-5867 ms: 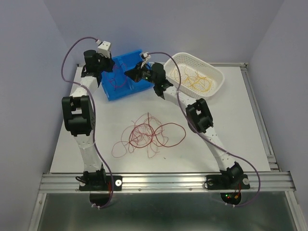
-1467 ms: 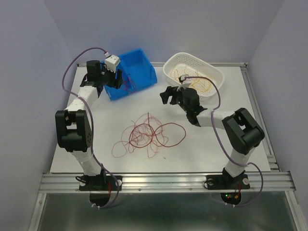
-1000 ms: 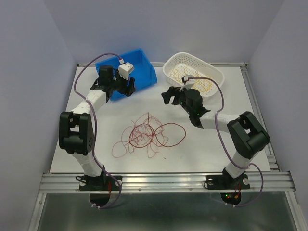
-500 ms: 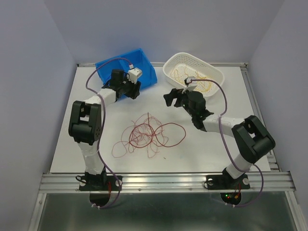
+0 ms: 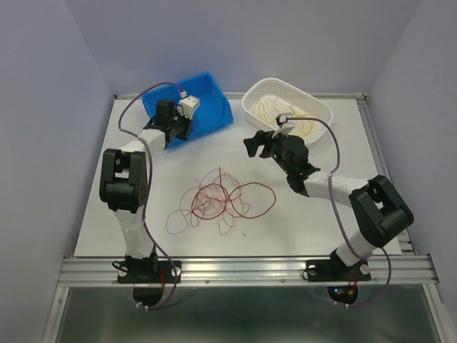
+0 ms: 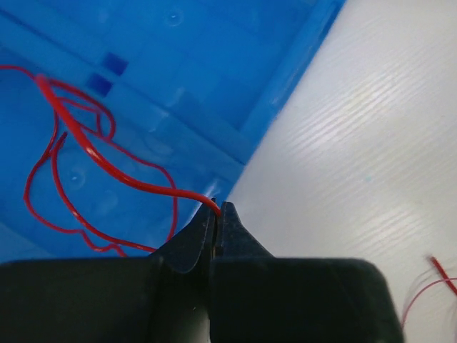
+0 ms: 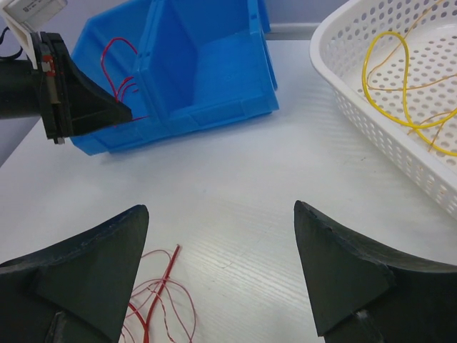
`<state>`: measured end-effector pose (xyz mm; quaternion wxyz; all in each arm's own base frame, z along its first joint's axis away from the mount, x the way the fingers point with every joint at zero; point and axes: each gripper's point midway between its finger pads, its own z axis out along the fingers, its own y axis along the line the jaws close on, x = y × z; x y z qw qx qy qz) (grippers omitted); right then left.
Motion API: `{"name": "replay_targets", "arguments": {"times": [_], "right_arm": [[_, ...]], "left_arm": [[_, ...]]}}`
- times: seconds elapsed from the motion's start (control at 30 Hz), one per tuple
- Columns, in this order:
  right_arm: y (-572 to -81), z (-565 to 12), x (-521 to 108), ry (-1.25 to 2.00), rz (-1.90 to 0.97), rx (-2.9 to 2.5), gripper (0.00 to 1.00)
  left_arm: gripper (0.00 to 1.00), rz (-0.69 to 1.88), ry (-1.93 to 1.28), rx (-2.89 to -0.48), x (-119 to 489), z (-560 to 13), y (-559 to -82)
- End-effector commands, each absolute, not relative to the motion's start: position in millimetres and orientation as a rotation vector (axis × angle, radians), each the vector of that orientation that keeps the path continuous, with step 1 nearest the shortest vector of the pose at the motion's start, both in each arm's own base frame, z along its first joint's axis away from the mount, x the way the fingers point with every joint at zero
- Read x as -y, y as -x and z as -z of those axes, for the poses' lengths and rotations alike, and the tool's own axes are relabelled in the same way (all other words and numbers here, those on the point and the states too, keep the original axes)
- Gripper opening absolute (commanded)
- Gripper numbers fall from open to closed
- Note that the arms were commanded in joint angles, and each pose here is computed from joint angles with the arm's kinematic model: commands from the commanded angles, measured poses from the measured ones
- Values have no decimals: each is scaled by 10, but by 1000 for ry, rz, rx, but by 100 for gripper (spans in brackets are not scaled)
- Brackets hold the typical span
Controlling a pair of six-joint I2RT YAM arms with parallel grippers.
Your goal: Untangle the cables
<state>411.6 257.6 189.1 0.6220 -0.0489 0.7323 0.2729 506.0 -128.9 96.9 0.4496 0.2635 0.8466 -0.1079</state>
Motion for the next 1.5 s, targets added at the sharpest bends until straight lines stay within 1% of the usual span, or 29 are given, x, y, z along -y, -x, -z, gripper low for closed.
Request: {"name": "replay_targets", "arguments": {"times": [0.0,0.13,0.17,0.2,0.23,0.3,0.37,0.43,0.63,0.83,1.0,1.1,1.2,1.27,1.3,1.33,1.4,1.47], "right_arm": [[-4054,-1914,-2624,142,-652,-1660,88],[-4087,-1885,-2719,167,-685,-1669,88],[-4090,-1892,-2741,172,-695,-1668,88],[-4088,-1882,-2750,172,-697,-1670,88],[-4094,-1875,-2743,169,-695,-1672,88],[-4082,-1861,-2736,168,-695,-1675,88],[-4072,-1861,-2729,169,-694,-1675,88],[-4058,-1858,-2719,170,-693,-1676,88],[-4029,-1870,-2711,170,-696,-1673,88],[-4020,-1839,-2702,167,-697,-1682,88],[-4018,-1821,-2698,165,-696,-1685,88],[-4013,-1770,-2791,205,-727,-1708,91],[-4016,-1547,-2898,265,-736,-1797,90],[-3966,-1503,-2969,305,-774,-1818,90],[-3917,-1438,-2976,320,-784,-1848,87],[-3845,-1411,-3029,362,-799,-1861,87],[-3714,-1283,-3069,427,-788,-1927,85],[-3580,-1221,-3205,526,-769,-1950,85]], "left_arm": [[0,202,-534,-1957,858,-1637,-5373],[1,157,-495,-1984,667,-1583,-5545],[5,153,-493,-1996,651,-1527,-5570],[10,147,-490,-1993,644,-1557,-5584],[25,146,-491,-1997,642,-1534,-5603],[47,150,-496,-1992,651,-1551,-5592],[52,147,-502,-1983,657,-1580,-5577],[56,134,-502,-1976,648,-1614,-5584],[56,114,-516,-1998,691,-1522,-5684],[56,42,-536,-2019,735,-1390,-5758],[52,-7,-539,-2057,659,-1151,-5804],[47,-12,-545,-2086,647,-1007,-5814],[46,4,-551,-2091,667,-981,-5795],[46,-1,-545,-2085,651,-1003,-5767],[47,-2,-543,-2075,641,-1062,-5724],[52,-6,-537,-2054,625,-1137,-5721],[58,-10,-536,-2019,631,-1311,-5663],[60,3,-544,-1986,652,-1456,-5625]]}}
